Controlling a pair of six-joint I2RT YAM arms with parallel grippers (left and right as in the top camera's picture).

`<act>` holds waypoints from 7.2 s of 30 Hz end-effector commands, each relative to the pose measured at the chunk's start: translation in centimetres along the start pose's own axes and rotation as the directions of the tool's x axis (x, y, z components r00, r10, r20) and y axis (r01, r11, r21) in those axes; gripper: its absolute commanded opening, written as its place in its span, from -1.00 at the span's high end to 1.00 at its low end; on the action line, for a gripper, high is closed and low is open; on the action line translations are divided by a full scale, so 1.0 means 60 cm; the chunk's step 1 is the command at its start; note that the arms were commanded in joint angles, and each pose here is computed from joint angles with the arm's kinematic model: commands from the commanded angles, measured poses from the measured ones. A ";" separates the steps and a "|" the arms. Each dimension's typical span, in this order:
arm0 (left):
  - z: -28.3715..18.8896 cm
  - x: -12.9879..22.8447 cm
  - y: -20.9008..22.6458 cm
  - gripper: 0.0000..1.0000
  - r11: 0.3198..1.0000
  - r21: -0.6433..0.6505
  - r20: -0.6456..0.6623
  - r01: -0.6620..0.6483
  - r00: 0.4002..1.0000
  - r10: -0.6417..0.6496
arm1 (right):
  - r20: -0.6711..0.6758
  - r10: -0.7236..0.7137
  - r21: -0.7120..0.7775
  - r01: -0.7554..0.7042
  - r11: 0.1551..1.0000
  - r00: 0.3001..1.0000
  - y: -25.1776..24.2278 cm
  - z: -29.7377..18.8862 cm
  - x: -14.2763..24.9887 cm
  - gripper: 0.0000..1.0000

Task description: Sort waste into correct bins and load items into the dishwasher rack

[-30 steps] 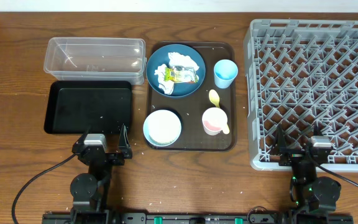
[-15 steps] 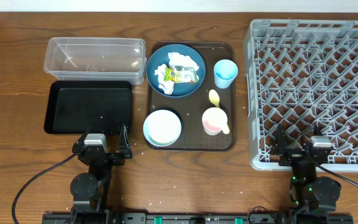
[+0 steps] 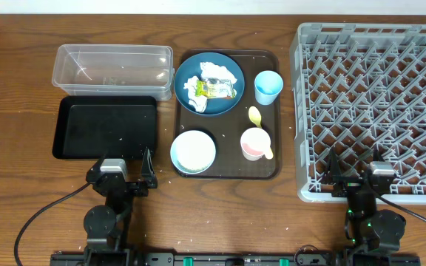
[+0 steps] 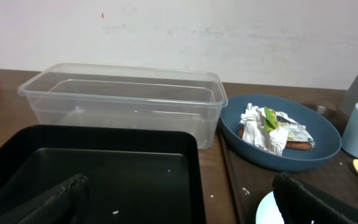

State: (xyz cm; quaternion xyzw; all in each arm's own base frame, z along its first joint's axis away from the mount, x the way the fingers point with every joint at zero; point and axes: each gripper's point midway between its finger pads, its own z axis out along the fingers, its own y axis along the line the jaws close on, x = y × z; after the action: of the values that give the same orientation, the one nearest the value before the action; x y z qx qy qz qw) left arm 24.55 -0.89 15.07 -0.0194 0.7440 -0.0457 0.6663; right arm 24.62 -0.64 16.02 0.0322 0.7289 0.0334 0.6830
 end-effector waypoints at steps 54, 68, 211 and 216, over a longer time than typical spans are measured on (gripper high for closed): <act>0.404 0.033 -0.276 -0.92 0.997 0.073 -0.841 -0.035 0.535 0.080 | -0.431 0.077 -0.186 -0.173 0.967 0.899 0.077 0.173 -0.223 -0.98; 0.422 0.163 -0.212 -0.88 0.949 -0.308 -0.846 -0.071 0.476 -0.239 | -0.449 0.077 -0.180 -0.174 0.968 0.890 0.076 0.170 -0.215 -0.98; 0.412 -0.032 -0.009 0.88 0.983 -0.115 -0.849 -0.146 0.527 -0.021 | -0.520 0.088 -0.152 -0.193 0.969 0.850 0.071 0.174 -0.179 -0.98; 0.410 0.012 0.027 0.87 0.977 -0.158 -0.876 -0.145 0.477 -0.071 | -0.520 0.088 -0.152 -0.194 0.969 0.850 0.071 0.174 -0.179 -0.99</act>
State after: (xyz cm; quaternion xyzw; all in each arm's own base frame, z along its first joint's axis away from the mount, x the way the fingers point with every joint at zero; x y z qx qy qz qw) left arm 49.10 -0.94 12.70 -0.0295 0.9787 0.0395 0.1993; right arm 35.57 2.67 25.51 0.0120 0.8761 0.1655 0.4527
